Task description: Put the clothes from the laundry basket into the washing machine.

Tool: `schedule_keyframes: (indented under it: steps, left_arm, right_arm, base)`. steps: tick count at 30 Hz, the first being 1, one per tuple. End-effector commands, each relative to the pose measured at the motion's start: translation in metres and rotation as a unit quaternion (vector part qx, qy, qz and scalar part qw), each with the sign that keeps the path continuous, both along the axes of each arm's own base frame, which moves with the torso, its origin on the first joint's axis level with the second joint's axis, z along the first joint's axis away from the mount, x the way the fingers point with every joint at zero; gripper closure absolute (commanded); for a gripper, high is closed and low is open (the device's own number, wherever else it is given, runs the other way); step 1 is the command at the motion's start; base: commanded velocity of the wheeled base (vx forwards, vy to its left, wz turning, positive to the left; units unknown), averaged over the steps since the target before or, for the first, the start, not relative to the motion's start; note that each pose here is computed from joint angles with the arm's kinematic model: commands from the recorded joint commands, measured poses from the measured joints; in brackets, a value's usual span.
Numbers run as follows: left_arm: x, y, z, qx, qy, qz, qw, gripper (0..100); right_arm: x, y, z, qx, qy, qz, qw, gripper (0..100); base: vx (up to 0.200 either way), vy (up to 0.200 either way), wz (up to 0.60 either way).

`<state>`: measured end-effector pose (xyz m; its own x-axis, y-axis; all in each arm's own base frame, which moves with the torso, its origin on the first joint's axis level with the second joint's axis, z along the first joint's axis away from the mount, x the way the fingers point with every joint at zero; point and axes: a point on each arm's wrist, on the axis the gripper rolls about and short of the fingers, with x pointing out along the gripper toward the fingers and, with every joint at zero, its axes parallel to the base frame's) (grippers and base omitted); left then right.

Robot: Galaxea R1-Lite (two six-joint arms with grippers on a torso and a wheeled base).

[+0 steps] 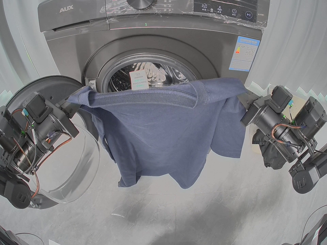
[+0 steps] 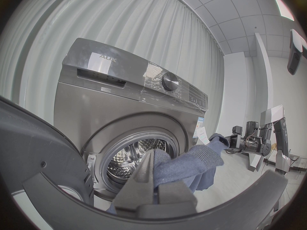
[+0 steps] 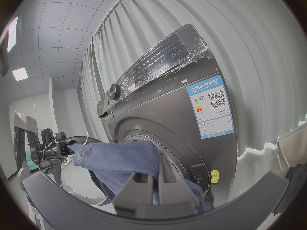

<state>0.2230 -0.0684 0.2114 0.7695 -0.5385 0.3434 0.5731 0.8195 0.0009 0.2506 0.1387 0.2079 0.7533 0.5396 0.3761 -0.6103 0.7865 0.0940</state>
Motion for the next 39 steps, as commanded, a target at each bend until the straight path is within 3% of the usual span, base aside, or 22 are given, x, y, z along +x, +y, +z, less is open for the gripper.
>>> schedule_keyframes:
  steps: [1, 16, 21, 26, 32, 36, 39]
  left_arm:
    - [0.000, 0.000, -0.001, 0.000, 0.001, 0.000, 1.0000, 100]
    - [0.001, 0.001, -0.007, 0.003, 0.014, 0.002, 0.9999, 100]
    - [0.002, -0.014, -0.014, 0.007, 0.028, -0.022, 0.9994, 100]
    - [0.009, -0.043, -0.019, 0.009, 0.038, -0.062, 0.9973, 100]
    - [0.019, -0.060, -0.029, 0.009, 0.047, -0.068, 0.9965, 100]
    - [0.023, -0.068, -0.023, 0.000, 0.037, -0.071, 0.9968, 100]
    - [0.022, -0.074, -0.018, -0.010, 0.029, -0.063, 0.9975, 100]
  right_arm:
    - [0.001, -0.001, 0.000, 0.000, 0.000, -0.002, 1.0000, 100]
    - [0.003, -0.005, 0.000, 0.000, 0.000, -0.010, 0.9999, 100]
    - [0.001, 0.000, -0.002, -0.001, 0.003, -0.001, 1.0000, 100]
    - [0.000, 0.014, -0.016, -0.010, 0.026, 0.019, 0.9994, 100]
    - [-0.004, 0.024, -0.042, -0.034, 0.068, 0.036, 0.9965, 100]
    - [-0.012, 0.049, -0.058, -0.046, 0.092, 0.077, 0.9917, 100]
    - [-0.014, 0.065, -0.072, -0.047, 0.117, 0.084, 0.9884, 100]
  base:
    - [0.000, 0.000, 0.00]
    - [0.000, 0.000, 0.00]
    - [0.000, 0.000, 0.00]
    - [0.000, 0.000, 0.00]
    - [0.000, 0.000, 0.00]
    - [0.000, 0.000, 0.00]
    - [0.000, 0.000, 0.00]
